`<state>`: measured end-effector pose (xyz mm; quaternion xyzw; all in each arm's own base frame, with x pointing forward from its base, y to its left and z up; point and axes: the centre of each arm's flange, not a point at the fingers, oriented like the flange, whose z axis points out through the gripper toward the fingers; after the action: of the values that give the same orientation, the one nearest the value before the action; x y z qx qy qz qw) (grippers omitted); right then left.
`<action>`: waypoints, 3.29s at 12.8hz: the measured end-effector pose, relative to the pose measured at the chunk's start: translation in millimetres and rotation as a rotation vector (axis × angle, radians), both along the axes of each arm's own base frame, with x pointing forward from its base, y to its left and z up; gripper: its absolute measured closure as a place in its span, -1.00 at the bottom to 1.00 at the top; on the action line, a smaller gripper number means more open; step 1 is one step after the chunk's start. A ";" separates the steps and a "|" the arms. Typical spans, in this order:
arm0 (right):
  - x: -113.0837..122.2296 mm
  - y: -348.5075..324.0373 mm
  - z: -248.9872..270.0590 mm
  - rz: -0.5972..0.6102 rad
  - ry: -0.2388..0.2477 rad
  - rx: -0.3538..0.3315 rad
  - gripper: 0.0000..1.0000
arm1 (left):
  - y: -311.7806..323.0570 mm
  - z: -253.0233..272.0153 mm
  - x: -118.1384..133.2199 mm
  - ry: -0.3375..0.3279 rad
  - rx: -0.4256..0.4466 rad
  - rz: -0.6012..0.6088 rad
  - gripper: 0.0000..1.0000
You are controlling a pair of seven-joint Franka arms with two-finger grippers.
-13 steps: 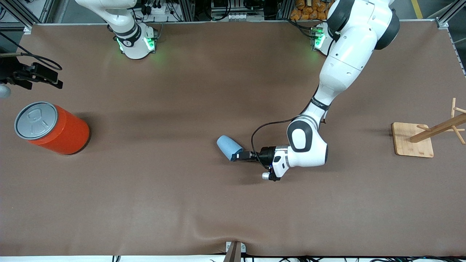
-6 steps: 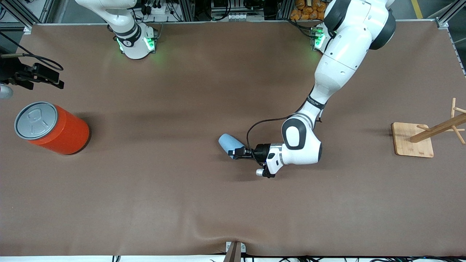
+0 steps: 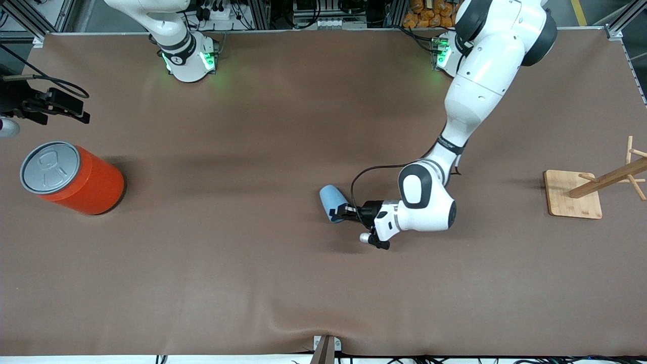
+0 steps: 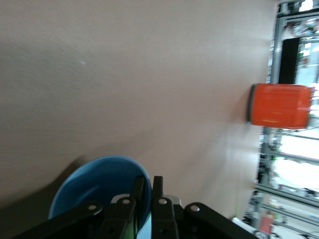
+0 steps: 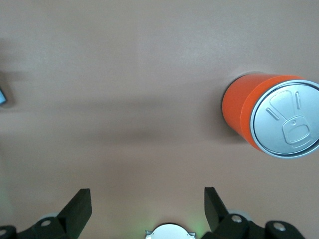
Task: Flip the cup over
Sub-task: 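Carry the cup with the left gripper toward the wooden stand, then lower the cup upright onto the table with the left gripper, then open the left gripper and raise it away from the cup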
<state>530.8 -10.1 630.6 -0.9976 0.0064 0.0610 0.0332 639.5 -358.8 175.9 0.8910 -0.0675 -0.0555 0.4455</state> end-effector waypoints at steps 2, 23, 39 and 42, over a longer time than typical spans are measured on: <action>0.1 0.1 -1.8 0.000 0.004 0.000 -1.00 | 13.9 34.6 14.1 -0.018 0.133 0.002 0.82; 0.7 0.4 -4.7 0.001 0.007 0.000 -1.00 | 303.5 112.6 -60.2 -0.671 0.800 0.270 0.86; 1.4 1.0 -5.3 0.002 0.005 0.000 -1.00 | 308.2 109.4 -62.3 -0.575 0.811 0.226 -1.00; 2.3 1.0 -7.3 0.002 0.009 0.000 -1.00 | 305.4 159.0 -51.0 -0.512 0.816 0.183 -1.00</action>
<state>533.2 -9.1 623.3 -0.9973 0.0058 0.0653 0.0333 588.5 -53.4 334.9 0.9802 -0.0690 0.1829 0.0323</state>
